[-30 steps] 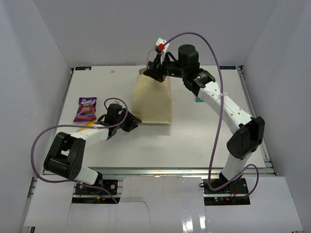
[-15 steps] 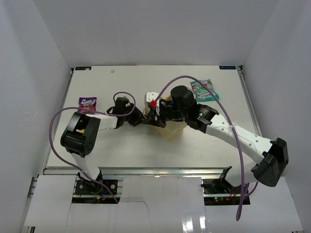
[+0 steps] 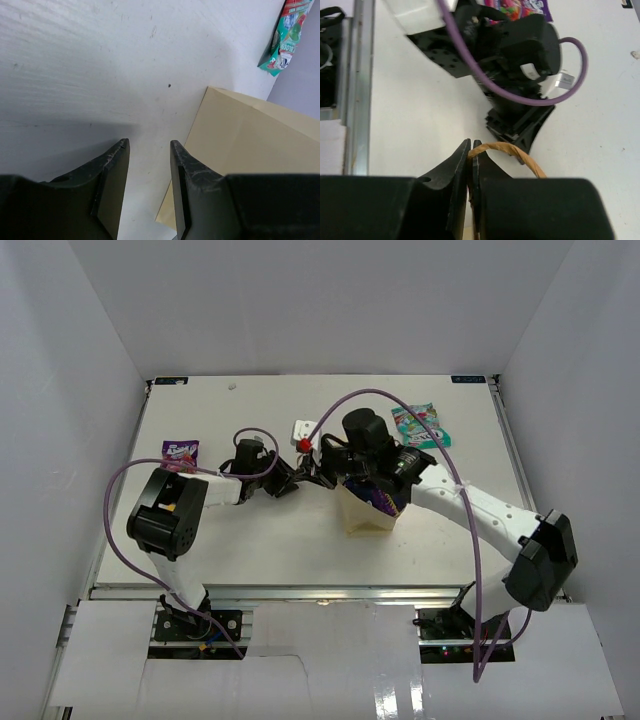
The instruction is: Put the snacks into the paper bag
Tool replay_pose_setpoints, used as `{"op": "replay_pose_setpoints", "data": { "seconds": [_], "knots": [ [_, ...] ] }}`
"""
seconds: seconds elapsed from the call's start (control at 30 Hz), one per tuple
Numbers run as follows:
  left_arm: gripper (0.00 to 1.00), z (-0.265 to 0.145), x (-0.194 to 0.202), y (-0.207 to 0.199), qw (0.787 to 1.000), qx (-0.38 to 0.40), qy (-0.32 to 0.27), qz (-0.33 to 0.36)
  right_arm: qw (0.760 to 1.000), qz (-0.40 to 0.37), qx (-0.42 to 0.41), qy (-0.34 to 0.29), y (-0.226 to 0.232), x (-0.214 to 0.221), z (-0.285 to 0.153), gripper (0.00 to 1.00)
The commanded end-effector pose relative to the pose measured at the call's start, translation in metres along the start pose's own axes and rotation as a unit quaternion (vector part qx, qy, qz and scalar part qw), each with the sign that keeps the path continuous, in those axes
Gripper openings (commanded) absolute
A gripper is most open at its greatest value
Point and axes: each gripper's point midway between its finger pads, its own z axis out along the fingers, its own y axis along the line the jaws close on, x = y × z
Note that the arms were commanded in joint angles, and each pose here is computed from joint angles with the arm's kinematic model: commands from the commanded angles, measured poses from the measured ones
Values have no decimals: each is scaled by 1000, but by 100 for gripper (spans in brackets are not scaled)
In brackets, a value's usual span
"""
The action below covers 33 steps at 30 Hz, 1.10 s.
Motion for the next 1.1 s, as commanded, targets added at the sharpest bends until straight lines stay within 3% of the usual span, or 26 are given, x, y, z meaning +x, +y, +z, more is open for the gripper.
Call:
{"op": "replay_pose_setpoints", "data": {
  "seconds": [0.0, 0.07, 0.13, 0.17, 0.23, 0.27, 0.37, 0.77, 0.9, 1.07],
  "knots": [
    [48, -12, 1, -17, 999, 33, 3, 0, 999, -4, 46, -9, -46, -18, -1, 11],
    [48, -14, 3, -19, 999, 40, 5, -1, 999, 6, 37, 4, -53, -18, -2, 17],
    [49, -15, 5, -21, 999, 46, 9, -1, 1000, -17, 12, 8, -44, -21, -8, 29],
    [49, -16, 5, -23, 999, 50, 9, 0, 999, -33, -25, 14, -28, -18, -12, 44],
    [49, -18, 5, -26, 998, 55, 10, 2, 997, -61, -49, 14, -14, -21, -27, 59],
    [50, -19, 5, -28, 998, 58, 9, 4, 996, -67, -59, 26, -7, -17, -33, 72],
    [50, -20, 3, -32, 998, 64, 7, 7, 991, -119, -34, 43, -8, -17, -56, 82],
    [52, -20, 1, -42, 997, 80, 10, 19, 980, -170, 30, 96, 3, -14, -124, 87],
    [52, -24, 0, -46, 996, 85, 5, 28, 974, -176, 109, 93, -17, -38, -147, 88],
    [58, -35, -3, -54, 994, 97, -8, 55, 939, -204, 235, 145, -66, -41, -173, 96]
  ]
}}
